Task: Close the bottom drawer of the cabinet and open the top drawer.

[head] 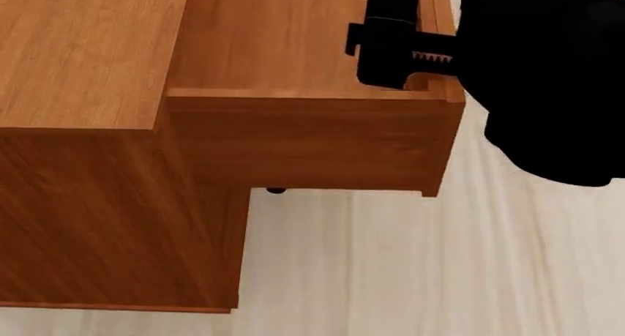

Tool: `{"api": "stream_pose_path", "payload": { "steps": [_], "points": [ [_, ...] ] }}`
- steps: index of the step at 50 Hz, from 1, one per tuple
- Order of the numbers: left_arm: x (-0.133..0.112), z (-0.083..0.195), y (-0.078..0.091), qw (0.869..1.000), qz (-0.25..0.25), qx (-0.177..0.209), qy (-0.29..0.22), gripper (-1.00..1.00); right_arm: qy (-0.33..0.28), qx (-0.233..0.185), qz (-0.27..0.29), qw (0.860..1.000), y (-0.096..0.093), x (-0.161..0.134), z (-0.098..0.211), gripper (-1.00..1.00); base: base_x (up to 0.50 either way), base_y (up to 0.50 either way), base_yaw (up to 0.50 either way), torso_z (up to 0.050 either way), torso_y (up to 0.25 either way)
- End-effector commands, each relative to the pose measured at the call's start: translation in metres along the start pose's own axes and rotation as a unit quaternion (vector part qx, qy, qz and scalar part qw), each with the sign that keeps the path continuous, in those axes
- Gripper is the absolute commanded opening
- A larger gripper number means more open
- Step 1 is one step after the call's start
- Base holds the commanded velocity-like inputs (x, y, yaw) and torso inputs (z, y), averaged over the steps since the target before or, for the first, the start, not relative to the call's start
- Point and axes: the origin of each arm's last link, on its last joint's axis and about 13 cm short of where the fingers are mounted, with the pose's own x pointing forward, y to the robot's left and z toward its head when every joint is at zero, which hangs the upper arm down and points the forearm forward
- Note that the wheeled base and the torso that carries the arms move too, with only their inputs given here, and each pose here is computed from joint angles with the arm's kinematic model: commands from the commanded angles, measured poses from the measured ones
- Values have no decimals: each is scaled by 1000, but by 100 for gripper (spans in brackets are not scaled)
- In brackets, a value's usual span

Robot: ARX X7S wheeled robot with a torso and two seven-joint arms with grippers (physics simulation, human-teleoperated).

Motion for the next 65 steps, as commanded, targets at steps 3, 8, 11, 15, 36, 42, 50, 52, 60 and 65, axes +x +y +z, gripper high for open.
{"api": "stream_pose_path", "payload": {
  "steps": [3, 8, 11, 15, 36, 42, 50, 52, 60, 65],
  "points": [
    [0, 0, 0, 1000, -1, 2, 0, 100, 7, -17, -167, 986, -33, 11, 4, 100, 0, 0, -2, 0, -4],
    [0, 0, 0, 1000, 0, 1, 0, 100, 14, -8, -171, 985, -40, 4, 12, 100, 0, 0, -1, 0, 0],
    [0, 0, 0, 1000, -1, 2, 0, 100, 30, -13, -187, 982, -48, -1, 18, 100, 0, 0, -2, 0, 0],
    [0, 0, 0, 1000, -1, 2, 0, 100, 38, -9, -198, 979, -55, -9, 24, 100, 0, 0, -3, 0, 0],
    [0, 0, 0, 1000, 0, 2, 0, 100, 37, -10, -260, 965, -72, -24, 30, 100, 0, 0, -4, 2, 12],
    [0, 0, 0, 1000, 1, 2, 0, 100, 43, -8, -295, 955, -85, -28, 29, 100, 0, 0, -6, 2, 15],
    [0, 0, 0, 1000, 1, 2, 0, 100, 40, -18, -339, 940, -97, -36, 31, 100, 0, 0, -8, 3, 10],
    [0, 0, 0, 1000, 1, 2, 0, 100, 36, -37, -361, 931, -98, -36, 31, 100, 0, 0, -9, 0, 7],
    [0, 0, 0, 1000, 1, 2, 0, 100, 28, -43, -388, 920, -102, -43, 38, 100, 0, 0, -10, 3, 9],
    [0, 0, 0, 1000, 1, 2, 0, 100, 24, -35, -402, 915, -108, -49, 40, 100, 0, 0, -10, 2, 10]
  ]
}}
